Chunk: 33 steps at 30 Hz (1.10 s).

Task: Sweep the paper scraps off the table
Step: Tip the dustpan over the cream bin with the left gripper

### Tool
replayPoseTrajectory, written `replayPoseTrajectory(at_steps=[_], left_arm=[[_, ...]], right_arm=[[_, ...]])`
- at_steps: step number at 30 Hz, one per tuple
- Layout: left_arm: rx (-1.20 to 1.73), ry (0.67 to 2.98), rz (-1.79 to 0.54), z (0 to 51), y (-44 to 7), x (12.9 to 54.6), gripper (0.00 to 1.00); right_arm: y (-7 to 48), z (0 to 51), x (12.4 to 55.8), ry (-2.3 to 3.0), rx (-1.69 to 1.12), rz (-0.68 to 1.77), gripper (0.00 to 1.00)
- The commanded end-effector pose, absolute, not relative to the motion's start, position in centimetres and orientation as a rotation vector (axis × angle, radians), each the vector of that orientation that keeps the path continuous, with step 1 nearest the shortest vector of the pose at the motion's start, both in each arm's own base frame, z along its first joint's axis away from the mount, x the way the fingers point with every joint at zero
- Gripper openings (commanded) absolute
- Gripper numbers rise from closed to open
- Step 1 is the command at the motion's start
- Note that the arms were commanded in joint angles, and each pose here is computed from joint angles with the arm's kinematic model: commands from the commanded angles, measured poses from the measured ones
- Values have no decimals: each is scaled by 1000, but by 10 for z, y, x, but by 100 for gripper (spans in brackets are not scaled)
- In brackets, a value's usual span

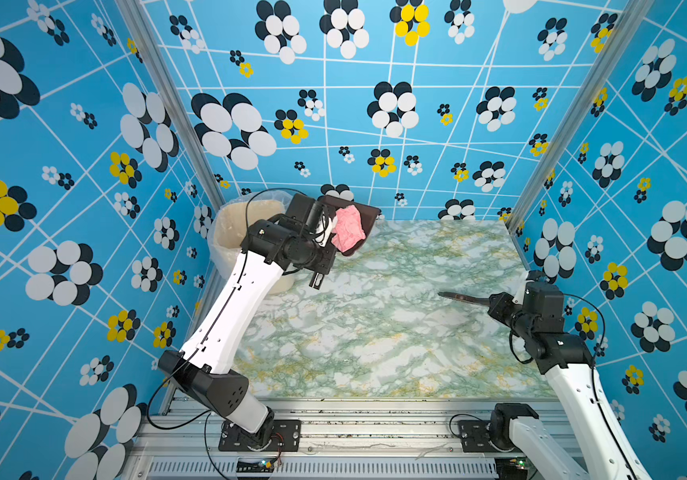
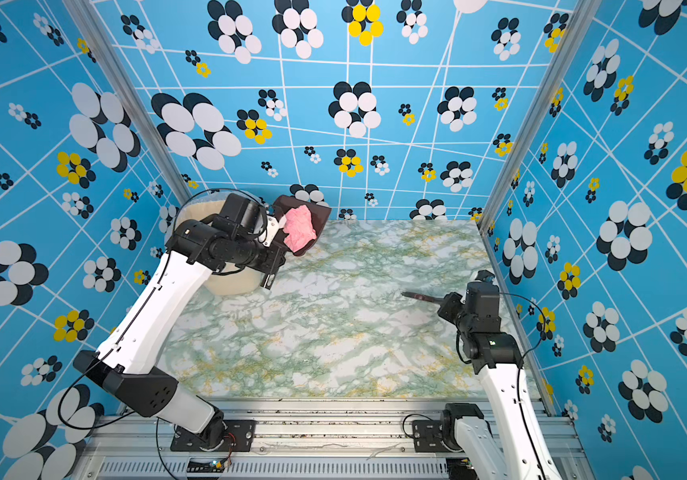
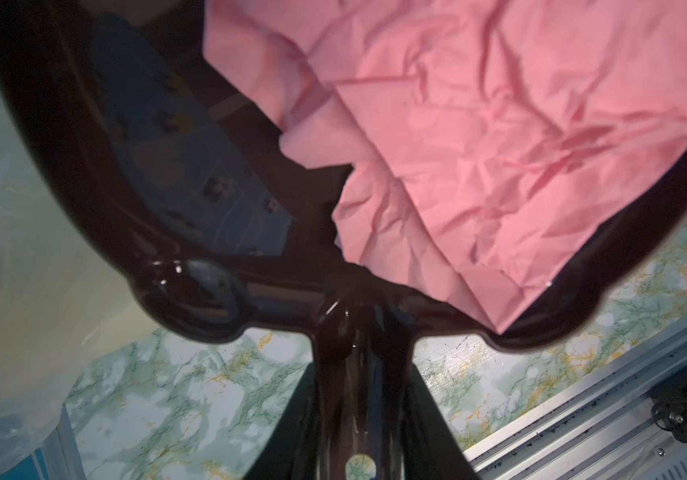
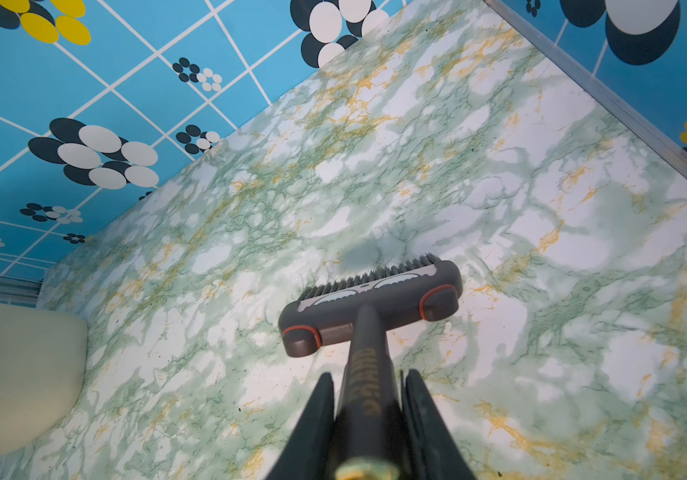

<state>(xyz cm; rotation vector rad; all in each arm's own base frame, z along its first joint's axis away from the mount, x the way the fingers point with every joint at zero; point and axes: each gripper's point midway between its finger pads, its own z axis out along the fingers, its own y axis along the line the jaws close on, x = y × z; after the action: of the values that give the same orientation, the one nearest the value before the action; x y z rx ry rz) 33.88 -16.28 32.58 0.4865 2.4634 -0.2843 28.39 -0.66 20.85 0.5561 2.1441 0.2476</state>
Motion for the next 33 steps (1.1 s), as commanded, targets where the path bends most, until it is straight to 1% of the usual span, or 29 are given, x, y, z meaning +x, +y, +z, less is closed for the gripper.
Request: replayPoseTrajectory(at_steps=[1, 10, 16, 25, 33], left_arm=[[464, 2428, -368, 348, -151, 335, 0], [261, 2375, -657, 367, -115, 364, 0], [140, 2354, -793, 364, -90, 380, 0], [7, 2256, -1035, 361, -65, 413, 0], [-60, 2146, -1259, 367, -55, 429, 0]], right_arm=[[-4, 218, 293, 2089, 550, 290, 0], [-3, 216, 295, 2095, 545, 293, 0], [-4, 219, 297, 2084, 549, 291, 0], [-4, 215, 298, 2093, 552, 293, 0], [-3, 216, 299, 2090, 554, 300, 0]])
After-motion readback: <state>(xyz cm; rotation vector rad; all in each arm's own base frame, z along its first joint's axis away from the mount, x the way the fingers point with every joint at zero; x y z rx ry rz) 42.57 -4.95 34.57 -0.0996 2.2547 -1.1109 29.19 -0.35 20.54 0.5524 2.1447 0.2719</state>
